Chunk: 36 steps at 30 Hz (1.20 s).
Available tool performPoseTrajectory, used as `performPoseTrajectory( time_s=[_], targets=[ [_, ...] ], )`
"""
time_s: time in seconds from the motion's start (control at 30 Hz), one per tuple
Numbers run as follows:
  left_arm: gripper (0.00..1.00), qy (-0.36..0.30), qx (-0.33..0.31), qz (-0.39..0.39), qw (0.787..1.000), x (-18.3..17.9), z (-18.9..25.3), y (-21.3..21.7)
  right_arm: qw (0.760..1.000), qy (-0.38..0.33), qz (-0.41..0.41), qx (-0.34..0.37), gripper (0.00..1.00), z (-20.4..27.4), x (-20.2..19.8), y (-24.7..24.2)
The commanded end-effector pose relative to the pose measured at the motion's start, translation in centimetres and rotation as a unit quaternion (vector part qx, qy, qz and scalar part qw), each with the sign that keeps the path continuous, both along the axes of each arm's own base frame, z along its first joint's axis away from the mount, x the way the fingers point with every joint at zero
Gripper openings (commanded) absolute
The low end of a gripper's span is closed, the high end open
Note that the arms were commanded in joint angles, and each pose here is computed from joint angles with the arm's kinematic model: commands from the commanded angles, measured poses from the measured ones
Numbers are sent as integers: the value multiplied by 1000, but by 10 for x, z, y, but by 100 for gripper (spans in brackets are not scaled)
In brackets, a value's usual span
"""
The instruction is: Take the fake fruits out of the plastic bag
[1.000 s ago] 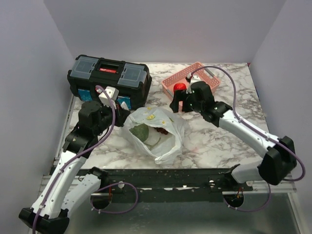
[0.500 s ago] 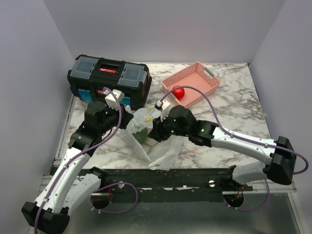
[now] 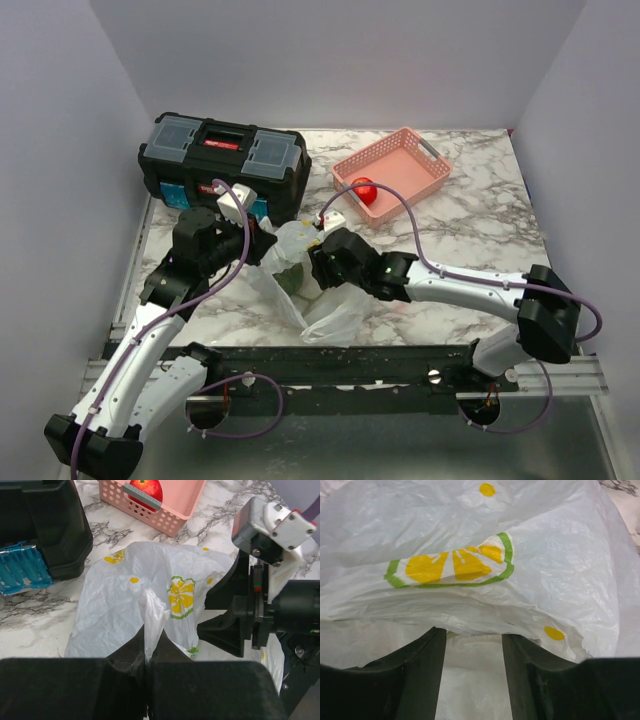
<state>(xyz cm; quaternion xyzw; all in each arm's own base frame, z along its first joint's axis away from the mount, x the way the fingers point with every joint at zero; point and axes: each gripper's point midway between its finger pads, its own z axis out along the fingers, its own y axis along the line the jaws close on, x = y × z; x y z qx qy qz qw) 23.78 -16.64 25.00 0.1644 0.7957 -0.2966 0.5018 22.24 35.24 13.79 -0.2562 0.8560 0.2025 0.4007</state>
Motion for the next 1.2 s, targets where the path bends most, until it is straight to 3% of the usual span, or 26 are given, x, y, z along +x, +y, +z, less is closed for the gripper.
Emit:
performPoseTrajectory(
  time_s=[0.0,0.13,0.23,0.43,0.93,1.17],
  targets=[
    [0,-18,-12,-19,1000,-4,11,-5,997,-25,-59,-31,53,-15,19,-10],
    [0,-24,-15,-20,999,-6,14,-5,998,-17,-63,-24,53,-26,21,-2],
    [0,-25,-15,-19,999,-6,14,-4,992,-37,-114,-42,54,-30,34,-14],
    [0,-22,-18,-22,999,-6,13,-6,976,-100,-170,-91,67,-21,53,-45],
    [0,-13,-20,-28,999,-5,11,-9,970,-164,-127,-122,96,-43,70,-34],
    [0,-10,-20,-30,999,-6,10,-9,968,-163,-106,-157,100,-82,82,-22]
  ],
)
